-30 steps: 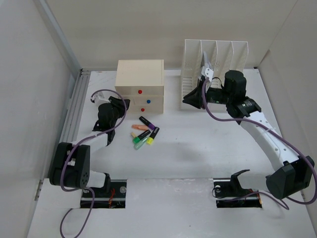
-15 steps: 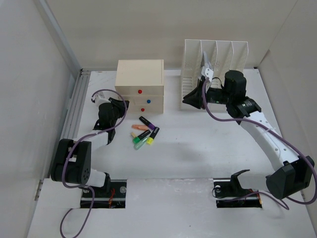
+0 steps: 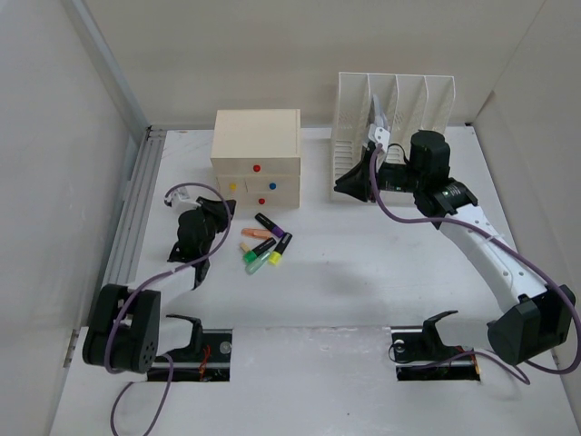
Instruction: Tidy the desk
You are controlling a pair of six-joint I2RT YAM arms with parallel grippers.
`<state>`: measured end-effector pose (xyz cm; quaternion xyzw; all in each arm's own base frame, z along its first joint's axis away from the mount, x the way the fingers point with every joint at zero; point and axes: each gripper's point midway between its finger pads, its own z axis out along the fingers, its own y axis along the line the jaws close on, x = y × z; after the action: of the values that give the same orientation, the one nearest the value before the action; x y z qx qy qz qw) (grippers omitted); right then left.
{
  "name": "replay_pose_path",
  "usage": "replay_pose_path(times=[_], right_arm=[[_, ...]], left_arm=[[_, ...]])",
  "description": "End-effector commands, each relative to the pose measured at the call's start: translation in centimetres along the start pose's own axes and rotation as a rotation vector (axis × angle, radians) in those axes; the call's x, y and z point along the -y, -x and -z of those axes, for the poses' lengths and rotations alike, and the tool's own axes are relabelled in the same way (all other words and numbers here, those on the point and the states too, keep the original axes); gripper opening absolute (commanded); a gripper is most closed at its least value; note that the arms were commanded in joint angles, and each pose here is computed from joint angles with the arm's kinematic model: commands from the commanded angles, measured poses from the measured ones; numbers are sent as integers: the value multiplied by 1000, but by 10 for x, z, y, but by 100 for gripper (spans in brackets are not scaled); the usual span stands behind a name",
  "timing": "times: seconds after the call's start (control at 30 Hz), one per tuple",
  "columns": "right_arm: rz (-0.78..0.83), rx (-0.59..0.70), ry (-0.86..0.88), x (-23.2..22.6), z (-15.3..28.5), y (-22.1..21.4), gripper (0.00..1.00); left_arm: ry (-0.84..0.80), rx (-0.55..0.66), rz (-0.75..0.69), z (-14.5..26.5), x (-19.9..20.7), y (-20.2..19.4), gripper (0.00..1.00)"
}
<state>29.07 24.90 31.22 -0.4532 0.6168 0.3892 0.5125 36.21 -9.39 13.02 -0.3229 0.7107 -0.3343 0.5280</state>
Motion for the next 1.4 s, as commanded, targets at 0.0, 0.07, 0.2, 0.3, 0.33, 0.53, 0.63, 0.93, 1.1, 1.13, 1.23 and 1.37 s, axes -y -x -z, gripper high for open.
replay_pose_path(times=[0.0,0.07,0.2,0.3,0.33,0.53,0.63,0.93,1.1,1.13,1.23,1.37], right_arm=[[66,46,19,-1,2,14,25],[66,48,28,-3,2,15,25],[66,48,28,-3,2,15,25],[66,50,37,-4,2,15,25],[66,50,37,-4,2,15,25],[59,45,38,-5,2,11,25],[59,45,38,-5,2,11,25],[59,45,38,-5,2,11,25],[59,45,38,-5,2,11,25],[59,45,38,-5,2,11,25],[59,45,38,-5,2,11,25],[61,39,39,-3,0,8,25]], left_arm=[[-63,58,17,15,14,9,9],[-72,61,25,24,12,6,9],[-57,76,1,26,10,9,11],[-63,94,-9,21,19,17,36],[-61,93,-20,18,20,18,42],[-49,78,-31,-11,31,22,55],[-47,64,-32,-21,32,20,55],[-36,82,-59,-38,36,28,42],[-17,81,-79,-43,33,29,29],[-16,80,-79,-43,33,29,28],[2,90,-87,-45,27,31,23],[10,85,-88,-46,24,29,13]])
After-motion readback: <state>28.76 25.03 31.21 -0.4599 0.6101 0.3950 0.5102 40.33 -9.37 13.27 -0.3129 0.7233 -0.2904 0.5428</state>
